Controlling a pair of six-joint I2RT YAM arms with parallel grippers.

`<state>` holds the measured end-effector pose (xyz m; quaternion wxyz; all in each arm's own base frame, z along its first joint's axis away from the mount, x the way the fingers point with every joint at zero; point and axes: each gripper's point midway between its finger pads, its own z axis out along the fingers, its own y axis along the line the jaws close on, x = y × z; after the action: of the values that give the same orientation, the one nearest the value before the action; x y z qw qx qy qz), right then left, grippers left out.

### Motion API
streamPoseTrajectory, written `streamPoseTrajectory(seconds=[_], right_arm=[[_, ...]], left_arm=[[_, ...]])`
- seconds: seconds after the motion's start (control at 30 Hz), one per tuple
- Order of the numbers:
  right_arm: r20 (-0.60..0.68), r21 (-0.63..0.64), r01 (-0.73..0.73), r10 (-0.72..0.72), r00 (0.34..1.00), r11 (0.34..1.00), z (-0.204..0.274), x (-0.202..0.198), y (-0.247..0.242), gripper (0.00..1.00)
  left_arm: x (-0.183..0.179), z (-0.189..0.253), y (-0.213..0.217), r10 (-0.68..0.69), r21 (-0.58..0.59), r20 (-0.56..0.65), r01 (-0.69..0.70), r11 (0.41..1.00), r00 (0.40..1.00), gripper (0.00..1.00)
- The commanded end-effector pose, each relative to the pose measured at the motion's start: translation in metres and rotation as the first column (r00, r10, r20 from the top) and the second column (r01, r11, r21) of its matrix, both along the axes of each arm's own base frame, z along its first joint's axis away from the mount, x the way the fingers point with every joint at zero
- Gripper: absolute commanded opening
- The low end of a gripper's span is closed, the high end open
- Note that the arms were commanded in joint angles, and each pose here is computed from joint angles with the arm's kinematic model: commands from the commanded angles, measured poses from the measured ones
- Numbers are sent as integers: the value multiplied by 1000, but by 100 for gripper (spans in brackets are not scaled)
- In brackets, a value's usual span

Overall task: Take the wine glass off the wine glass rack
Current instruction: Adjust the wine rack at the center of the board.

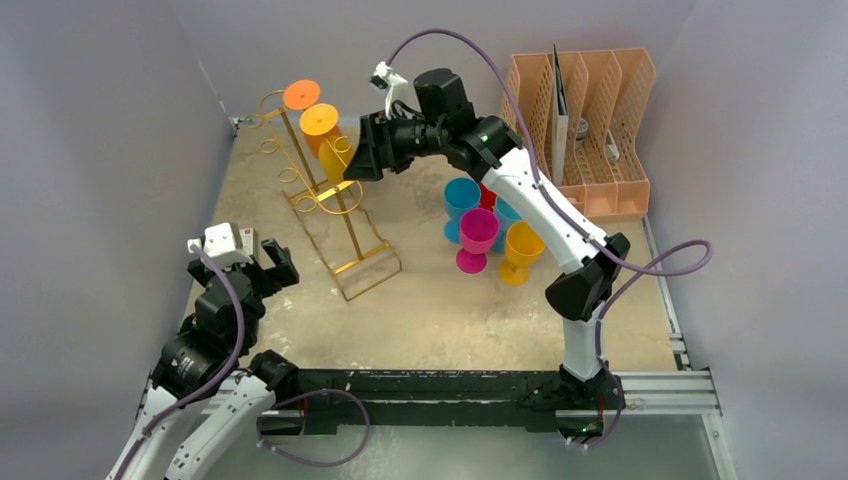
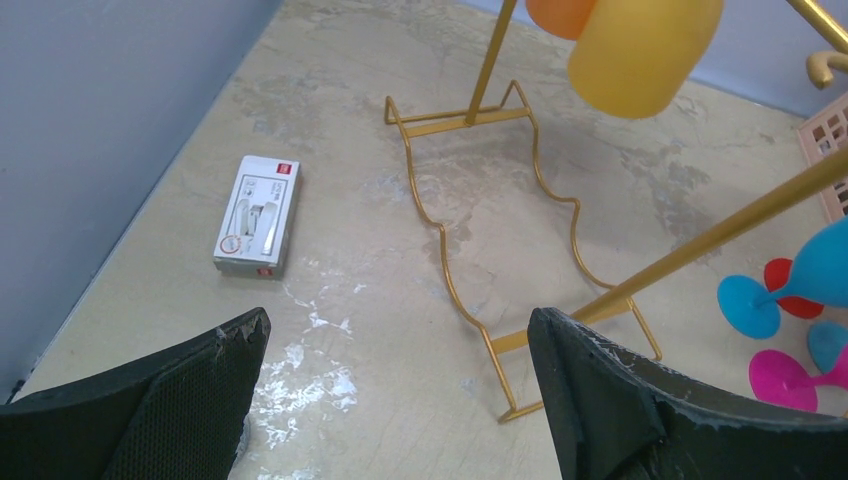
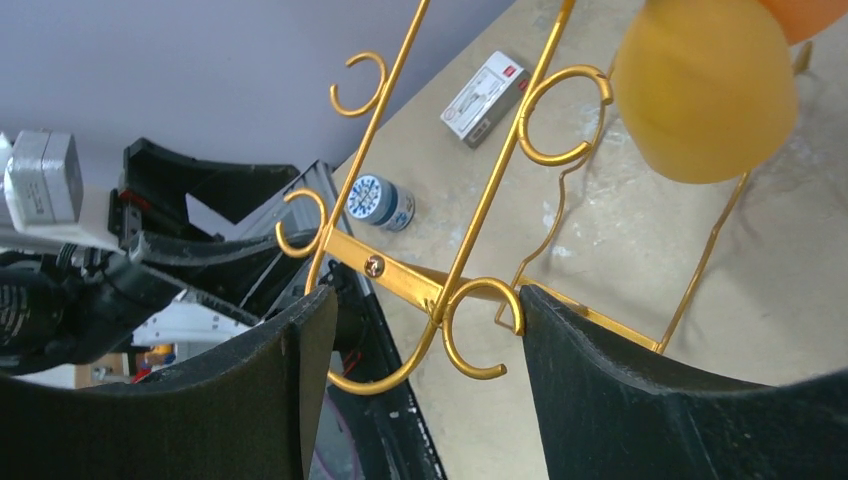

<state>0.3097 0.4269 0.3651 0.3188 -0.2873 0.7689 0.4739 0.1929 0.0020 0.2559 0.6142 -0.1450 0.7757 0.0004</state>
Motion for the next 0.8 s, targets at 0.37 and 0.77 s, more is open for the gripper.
streamPoseTrajectory(seconds=[0.37,0.77], right_arm=[[178,23,-108,102,979,994,44,-50,-2,69],[195,122,220,-241,951,968,63,32,16,74]], left_arm=[[-4,9,18,117,-16,0,-117,993,993,99],[-2,6,18,132,-5,-21,-132,991,991,99]])
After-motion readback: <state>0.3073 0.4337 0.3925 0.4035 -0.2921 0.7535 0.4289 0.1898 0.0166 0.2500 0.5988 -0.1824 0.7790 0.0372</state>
